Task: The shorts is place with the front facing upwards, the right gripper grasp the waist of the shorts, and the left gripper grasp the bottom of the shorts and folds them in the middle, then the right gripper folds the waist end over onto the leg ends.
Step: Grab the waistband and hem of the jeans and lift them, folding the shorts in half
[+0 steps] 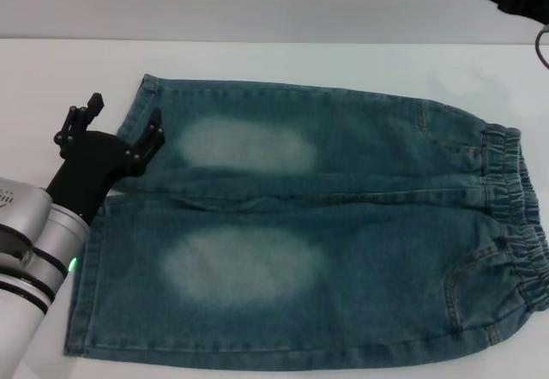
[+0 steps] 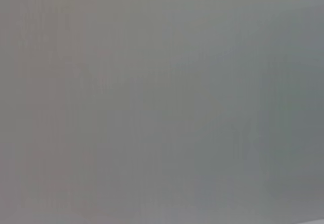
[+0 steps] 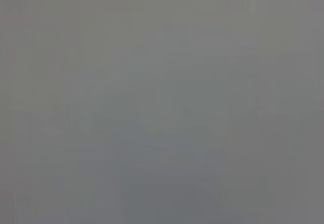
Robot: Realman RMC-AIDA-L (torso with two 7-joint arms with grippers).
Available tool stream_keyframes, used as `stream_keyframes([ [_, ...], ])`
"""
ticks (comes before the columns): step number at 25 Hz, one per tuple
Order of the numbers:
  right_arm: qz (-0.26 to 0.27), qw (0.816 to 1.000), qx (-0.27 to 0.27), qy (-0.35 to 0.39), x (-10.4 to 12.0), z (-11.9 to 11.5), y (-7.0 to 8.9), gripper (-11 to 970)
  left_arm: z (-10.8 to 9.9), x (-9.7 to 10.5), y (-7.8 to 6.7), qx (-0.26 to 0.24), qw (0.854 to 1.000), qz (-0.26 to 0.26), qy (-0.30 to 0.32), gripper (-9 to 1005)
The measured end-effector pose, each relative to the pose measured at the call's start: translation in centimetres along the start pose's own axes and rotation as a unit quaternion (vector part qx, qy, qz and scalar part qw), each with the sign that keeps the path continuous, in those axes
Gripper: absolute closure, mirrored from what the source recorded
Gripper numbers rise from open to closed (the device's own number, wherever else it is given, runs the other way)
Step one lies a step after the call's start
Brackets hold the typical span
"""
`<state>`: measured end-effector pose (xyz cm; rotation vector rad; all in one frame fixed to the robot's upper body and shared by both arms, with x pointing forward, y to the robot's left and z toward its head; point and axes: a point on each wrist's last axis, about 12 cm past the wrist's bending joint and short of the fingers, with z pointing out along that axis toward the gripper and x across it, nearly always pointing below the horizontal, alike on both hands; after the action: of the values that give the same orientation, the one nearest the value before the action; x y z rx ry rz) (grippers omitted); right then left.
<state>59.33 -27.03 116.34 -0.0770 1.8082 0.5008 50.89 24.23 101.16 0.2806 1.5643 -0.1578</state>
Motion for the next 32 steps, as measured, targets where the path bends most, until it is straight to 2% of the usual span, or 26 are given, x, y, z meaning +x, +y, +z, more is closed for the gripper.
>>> stream_keyframes([
  [3,0.007,0.996,0.011,0.086,-0.8,0.0,0.1,128,0.0,0.0,0.0,-0.001,1.000,-0.001,0.000,150],
  [7,-0.030,0.981,0.072,0.178,-1.3,-0.5,0.1,130,0.3,0.0,0.0,0.000,1.000,0.000,0.006,151],
  [8,-0.052,0.971,0.093,0.214,-1.1,-1.2,0.0,130,0.3,0.1,0.0,0.000,1.000,0.000,0.007,152],
  [9,-0.052,0.971,0.093,0.214,-1.1,-1.2,0.0,131,0.3,0.1,0.0,0.000,1.000,-0.001,0.008,152],
  [15,-0.095,0.941,0.074,0.316,-1.0,-4.3,0.9,133,0.4,-0.1,-0.2,0.007,1.000,-0.009,0.010,151],
  [19,-0.113,0.933,0.080,0.331,-2.0,-6.3,1.4,133,1.1,-0.6,-1.2,0.032,0.998,-0.037,0.049,151],
  [20,-0.117,0.932,0.081,0.332,-2.4,-7.2,1.6,133,1.3,-1.0,-1.3,0.041,0.996,-0.046,0.066,150],
  [22,-0.117,0.932,0.082,0.333,-2.5,-7.6,1.7,133,1.5,-1.9,-1.3,0.055,0.992,-0.055,0.102,150],
  [24,-0.118,0.932,0.085,0.332,-2.7,-8.3,1.8,133,1.9,-3.6,-1.4,0.069,0.984,-0.054,0.153,150],
  [29,-0.114,0.932,0.092,0.332,-2.7,-9.4,1.6,132,2.6,-7.7,-1.1,0.075,0.965,-0.011,0.250,152],
  [32,-0.104,0.928,0.097,0.344,-2.4,-9.9,1.1,132,2.1,-10.1,-0.5,0.074,0.948,0.015,0.309,150],
])
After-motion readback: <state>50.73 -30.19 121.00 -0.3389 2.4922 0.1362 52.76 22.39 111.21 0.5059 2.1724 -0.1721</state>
